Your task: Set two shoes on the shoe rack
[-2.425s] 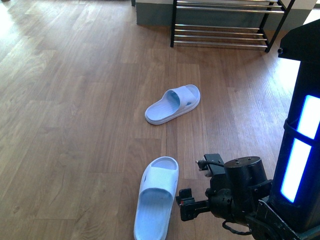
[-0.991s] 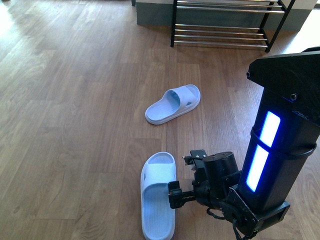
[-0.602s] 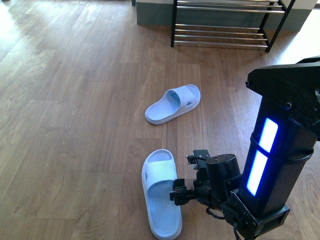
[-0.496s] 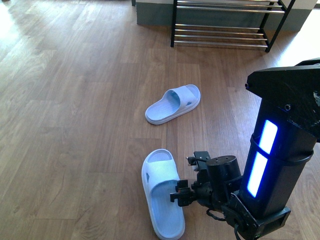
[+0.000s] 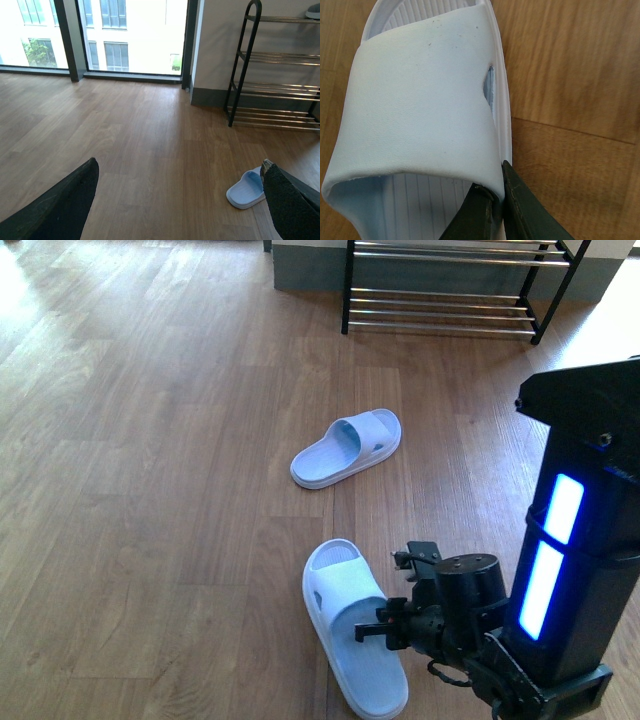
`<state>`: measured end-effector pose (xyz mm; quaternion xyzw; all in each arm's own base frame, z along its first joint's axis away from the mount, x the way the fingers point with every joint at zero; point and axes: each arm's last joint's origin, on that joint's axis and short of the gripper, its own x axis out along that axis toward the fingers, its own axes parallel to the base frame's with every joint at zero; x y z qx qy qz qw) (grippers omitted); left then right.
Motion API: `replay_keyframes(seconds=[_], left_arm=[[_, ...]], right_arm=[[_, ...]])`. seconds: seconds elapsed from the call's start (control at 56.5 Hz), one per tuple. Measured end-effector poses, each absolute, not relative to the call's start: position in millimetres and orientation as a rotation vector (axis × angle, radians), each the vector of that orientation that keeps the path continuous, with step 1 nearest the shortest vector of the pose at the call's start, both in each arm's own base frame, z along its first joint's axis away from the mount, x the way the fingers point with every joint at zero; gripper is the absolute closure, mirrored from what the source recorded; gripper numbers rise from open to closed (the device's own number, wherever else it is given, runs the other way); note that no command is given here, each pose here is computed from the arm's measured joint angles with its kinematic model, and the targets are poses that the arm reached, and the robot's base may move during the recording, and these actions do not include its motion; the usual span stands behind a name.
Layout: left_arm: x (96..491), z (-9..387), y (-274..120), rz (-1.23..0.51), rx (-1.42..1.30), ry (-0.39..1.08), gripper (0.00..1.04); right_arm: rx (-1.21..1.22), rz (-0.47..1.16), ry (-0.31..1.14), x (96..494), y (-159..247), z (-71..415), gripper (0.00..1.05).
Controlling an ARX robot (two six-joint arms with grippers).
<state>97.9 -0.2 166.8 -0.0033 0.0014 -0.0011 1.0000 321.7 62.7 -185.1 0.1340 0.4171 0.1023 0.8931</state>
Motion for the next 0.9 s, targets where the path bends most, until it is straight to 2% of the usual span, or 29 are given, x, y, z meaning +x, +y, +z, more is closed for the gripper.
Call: replay_keyframes(seconds=[0.248,0.407,0.655,0.903], left_arm=[[98,167,0,-0.002,-0.007,0.002,0.09],[98,167,0,-0.002,-0.007,0.002,0.09],[98,167,0,-0.002,-0.007,0.003,0.09],[98,167,0,-0.002,-0.007,0.003,0.09]], right_arm=[[0.279,0.113,0.773,333,41,-134,1.03],[0.279,0.052,0.705,332,27,-82,1.03],[0.284,-0.07,0.596,309,-9,6,1.03],[0.282,-0.125,0.48,274,-23,76,1.03]])
